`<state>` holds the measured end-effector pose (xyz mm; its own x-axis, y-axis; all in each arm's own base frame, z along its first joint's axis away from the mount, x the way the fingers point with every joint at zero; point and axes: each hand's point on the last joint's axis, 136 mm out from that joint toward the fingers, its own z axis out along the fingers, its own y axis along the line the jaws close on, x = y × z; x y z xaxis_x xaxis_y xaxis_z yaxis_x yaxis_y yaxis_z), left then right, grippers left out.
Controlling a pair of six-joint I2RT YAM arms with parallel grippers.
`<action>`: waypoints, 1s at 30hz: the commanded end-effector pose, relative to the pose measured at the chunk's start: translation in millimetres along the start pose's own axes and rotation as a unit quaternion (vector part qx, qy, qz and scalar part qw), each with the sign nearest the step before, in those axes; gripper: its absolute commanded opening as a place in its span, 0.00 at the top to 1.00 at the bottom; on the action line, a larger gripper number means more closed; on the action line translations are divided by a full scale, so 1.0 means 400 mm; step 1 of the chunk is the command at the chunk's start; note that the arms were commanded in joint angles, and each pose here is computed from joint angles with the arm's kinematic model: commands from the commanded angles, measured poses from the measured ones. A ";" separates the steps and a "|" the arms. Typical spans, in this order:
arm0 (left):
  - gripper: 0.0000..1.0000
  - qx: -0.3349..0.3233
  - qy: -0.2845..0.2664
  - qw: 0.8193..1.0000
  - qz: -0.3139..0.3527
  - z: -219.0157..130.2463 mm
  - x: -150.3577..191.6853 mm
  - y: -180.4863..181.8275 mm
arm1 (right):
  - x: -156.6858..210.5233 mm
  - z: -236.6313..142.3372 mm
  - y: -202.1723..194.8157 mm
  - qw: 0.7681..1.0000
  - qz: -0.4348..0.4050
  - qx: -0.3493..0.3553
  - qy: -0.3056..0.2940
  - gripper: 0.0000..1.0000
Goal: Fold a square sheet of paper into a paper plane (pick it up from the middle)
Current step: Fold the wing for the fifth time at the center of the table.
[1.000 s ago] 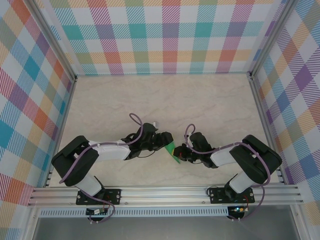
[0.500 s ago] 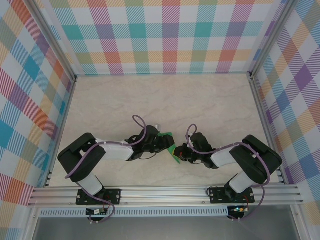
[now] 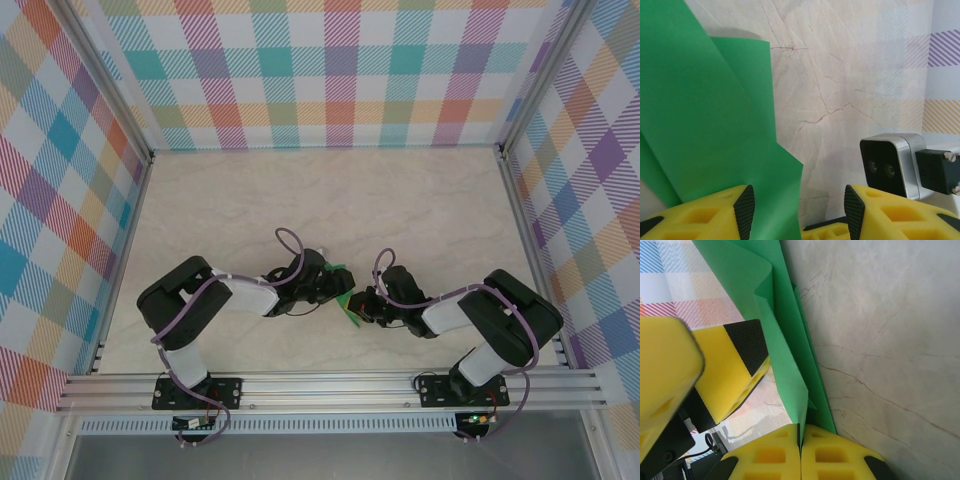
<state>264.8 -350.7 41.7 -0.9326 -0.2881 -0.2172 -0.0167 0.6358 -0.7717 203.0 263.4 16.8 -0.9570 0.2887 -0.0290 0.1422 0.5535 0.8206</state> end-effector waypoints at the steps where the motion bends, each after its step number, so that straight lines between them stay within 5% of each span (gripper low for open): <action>1: 0.48 -0.033 0.012 0.999 -0.007 0.029 0.021 0.048 | 0.020 -0.008 -0.081 0.998 0.019 0.053 0.005 0.93; 14: 0.50 -0.065 0.046 0.997 -0.011 0.035 0.066 0.112 | 0.032 -0.075 -0.011 0.997 -0.040 0.056 0.016 0.76; 30: 0.49 -0.063 0.051 0.997 -0.007 0.037 0.065 0.097 | 0.076 -0.050 -0.055 0.995 -0.021 0.070 0.073 0.95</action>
<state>264.6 -353.5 38.9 -0.9386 -0.2810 -0.2000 -0.0268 0.6375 -0.7700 176.6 246.6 17.0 -0.9840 0.1781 -0.0088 0.1144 0.6685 0.7349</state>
